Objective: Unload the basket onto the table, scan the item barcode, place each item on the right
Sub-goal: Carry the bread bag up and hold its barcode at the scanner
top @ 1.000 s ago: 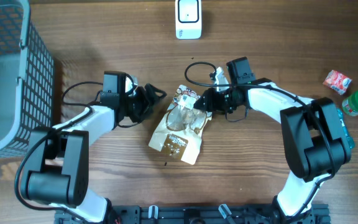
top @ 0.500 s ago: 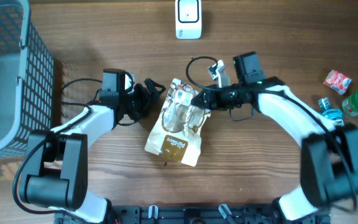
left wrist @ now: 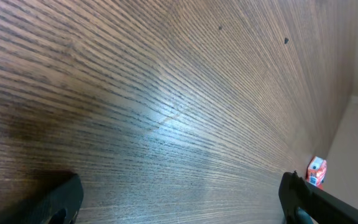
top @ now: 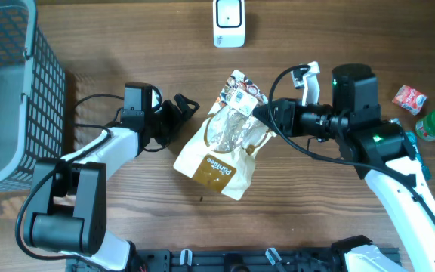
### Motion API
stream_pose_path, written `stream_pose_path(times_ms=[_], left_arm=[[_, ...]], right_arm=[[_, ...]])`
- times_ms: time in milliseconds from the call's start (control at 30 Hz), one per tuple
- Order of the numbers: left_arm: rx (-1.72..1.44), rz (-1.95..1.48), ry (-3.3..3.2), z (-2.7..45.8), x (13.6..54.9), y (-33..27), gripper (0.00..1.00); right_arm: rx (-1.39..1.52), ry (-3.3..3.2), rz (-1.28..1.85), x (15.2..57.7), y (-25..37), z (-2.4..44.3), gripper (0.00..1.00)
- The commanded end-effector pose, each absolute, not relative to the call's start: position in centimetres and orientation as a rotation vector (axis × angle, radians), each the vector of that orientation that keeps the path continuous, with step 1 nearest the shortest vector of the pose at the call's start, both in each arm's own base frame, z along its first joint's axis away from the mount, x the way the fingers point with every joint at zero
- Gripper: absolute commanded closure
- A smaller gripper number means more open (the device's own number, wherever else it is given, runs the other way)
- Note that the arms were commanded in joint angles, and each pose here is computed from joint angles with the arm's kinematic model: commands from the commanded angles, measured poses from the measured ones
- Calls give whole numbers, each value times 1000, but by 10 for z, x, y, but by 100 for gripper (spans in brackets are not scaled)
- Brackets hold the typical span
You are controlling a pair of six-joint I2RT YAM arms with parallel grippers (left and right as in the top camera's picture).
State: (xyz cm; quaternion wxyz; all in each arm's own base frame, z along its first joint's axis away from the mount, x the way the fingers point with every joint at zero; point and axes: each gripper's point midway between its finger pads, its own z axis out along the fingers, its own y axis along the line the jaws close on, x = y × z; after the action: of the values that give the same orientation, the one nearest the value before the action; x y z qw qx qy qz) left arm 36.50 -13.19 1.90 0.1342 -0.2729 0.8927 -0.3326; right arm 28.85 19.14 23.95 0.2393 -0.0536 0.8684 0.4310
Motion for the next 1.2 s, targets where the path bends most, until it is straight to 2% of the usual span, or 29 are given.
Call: stream_pose_path(times_ms=[0, 67, 167, 333, 433, 533, 667, 867, 1033, 1167], left_arm=[[-928, -618, 2776, -52, 316, -93, 0], [-815, -588, 2766, -41, 325, -90, 0], [-615, -416, 2683, 13, 348, -70, 0], [-378, -165, 2381, 158, 366, -34, 0], [-357, -165, 2154, 238, 339, -23, 0], [-331, -107, 1989, 290, 308, -7, 0], [-315, -1, 1664, 372, 223, 25, 0], [-172, 164, 1376, 434, 159, 38, 0], [-34, 347, 1355, 439, 146, 41, 0], [-15, 367, 1365, 430, 132, 42, 0]], right_arm=[[-135, 2365, 1184, 287, 191, 248, 95], [-134, 2366, 1185, 286, 191, 248, 95], [-147, 2369, 1178, 285, 190, 249, 95], [-125, 2400, 1069, 289, 180, 241, 96], [-106, 2422, 1035, 289, 176, 236, 96], [-111, 2421, 1032, 289, 176, 236, 96], [-162, 2406, 988, 291, 174, 235, 95], [-180, 2371, 965, 296, 173, 246, 95], [-236, 2291, 920, 305, 172, 275, 95], [-239, 2270, 913, 306, 172, 286, 95]])
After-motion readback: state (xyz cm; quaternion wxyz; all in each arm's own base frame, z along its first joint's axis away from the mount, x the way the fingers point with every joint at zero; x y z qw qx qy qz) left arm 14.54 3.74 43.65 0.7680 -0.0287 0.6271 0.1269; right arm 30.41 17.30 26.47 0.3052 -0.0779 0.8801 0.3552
